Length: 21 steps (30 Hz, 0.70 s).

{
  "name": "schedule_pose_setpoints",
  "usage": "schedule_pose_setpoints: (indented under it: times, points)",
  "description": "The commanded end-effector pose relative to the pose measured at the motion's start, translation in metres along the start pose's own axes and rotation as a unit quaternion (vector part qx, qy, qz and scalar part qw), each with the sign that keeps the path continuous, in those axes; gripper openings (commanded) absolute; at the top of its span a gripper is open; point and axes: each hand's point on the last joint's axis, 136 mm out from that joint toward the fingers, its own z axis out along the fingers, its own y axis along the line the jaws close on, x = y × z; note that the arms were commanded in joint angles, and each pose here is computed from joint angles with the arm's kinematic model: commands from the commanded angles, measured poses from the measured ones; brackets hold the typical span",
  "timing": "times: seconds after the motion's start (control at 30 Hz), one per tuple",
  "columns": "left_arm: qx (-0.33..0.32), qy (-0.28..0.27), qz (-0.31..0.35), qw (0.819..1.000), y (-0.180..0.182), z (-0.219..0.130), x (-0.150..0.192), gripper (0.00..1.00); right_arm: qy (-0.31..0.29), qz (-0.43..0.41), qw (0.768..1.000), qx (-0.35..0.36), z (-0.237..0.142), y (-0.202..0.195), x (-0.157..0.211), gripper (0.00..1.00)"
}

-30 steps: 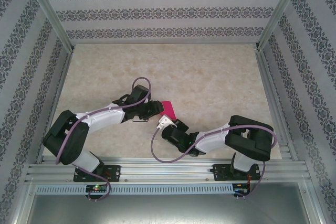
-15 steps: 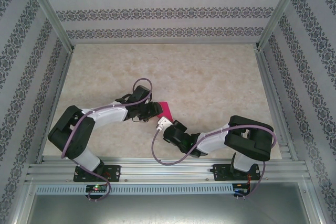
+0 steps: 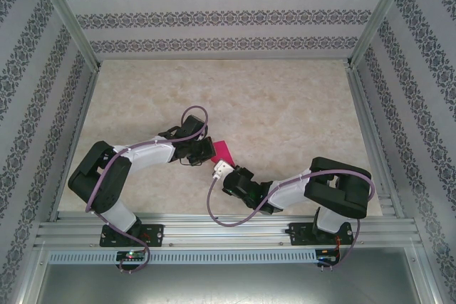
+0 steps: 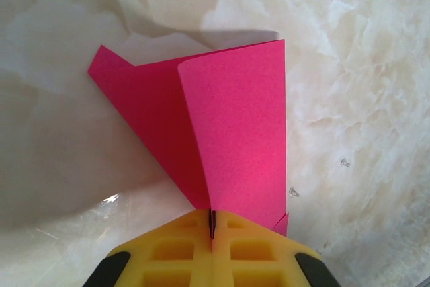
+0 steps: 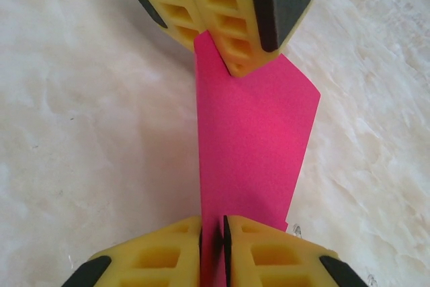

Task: Fold a paper plane with a square sheet of paper (pick it up from the middle)
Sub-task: Fold the wing for the fifth time at the center of the table.

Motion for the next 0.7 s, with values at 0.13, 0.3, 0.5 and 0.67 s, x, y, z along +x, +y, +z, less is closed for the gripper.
schedule_pose_setpoints:
  times: [0.13,0.3,0.5,0.67]
  points:
    - [-0.005,-0.002,0.001,1.0,-0.0016,-0.0059,-0.0056,0.01,0.003,-0.009,1.0,0.015,0.0047,-0.003,0.0013,0.14]
    - [-0.006,-0.002,0.001,1.0,-0.001,-0.0073,-0.0047,0.01,0.005,-0.009,1.0,0.026,0.0055,-0.0066,0.0022,0.1]
    - [-0.007,0.0,0.0,1.0,0.0006,-0.0066,-0.0037,0.01,0.001,0.006,1.0,0.007,0.004,-0.0012,-0.0035,0.12]
    - [-0.007,-0.002,0.001,1.0,0.001,-0.008,-0.0036,0.07,0.006,0.016,1.0,-0.006,0.0067,0.0031,-0.0031,0.01]
